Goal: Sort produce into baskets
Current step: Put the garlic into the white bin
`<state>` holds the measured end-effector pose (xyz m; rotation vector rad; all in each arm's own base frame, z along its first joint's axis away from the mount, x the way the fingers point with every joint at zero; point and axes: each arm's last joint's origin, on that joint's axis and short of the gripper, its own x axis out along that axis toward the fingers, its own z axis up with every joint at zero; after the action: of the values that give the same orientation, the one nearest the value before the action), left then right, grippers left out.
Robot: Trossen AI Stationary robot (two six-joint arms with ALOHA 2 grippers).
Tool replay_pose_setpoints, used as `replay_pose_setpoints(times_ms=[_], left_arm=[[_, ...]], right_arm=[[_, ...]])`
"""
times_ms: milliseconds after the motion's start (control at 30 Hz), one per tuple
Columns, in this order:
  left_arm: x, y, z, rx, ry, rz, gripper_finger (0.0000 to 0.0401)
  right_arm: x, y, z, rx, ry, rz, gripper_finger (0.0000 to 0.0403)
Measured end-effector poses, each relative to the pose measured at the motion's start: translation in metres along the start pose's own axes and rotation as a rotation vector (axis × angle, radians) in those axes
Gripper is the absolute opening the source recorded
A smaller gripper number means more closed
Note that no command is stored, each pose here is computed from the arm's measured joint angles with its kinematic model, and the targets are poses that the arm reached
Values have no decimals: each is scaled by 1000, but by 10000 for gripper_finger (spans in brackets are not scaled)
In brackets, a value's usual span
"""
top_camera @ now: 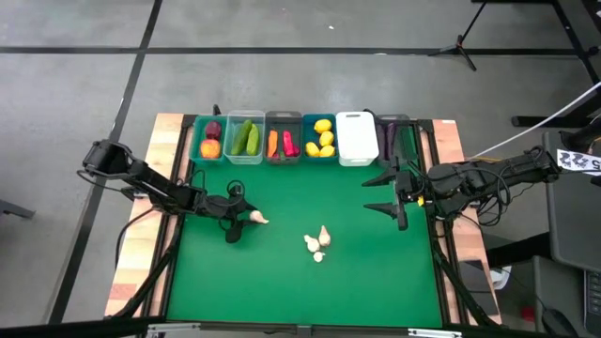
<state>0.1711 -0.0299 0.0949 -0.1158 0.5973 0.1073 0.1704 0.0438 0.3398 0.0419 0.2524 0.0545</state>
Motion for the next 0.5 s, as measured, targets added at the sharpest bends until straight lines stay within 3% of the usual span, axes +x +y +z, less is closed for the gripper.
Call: replay_pose_setpoints(times_ms=[500], left_arm=[[0,-2,5,-90,-54,-19,175]], right_arm=[[0,0,0,0,0,0,269]])
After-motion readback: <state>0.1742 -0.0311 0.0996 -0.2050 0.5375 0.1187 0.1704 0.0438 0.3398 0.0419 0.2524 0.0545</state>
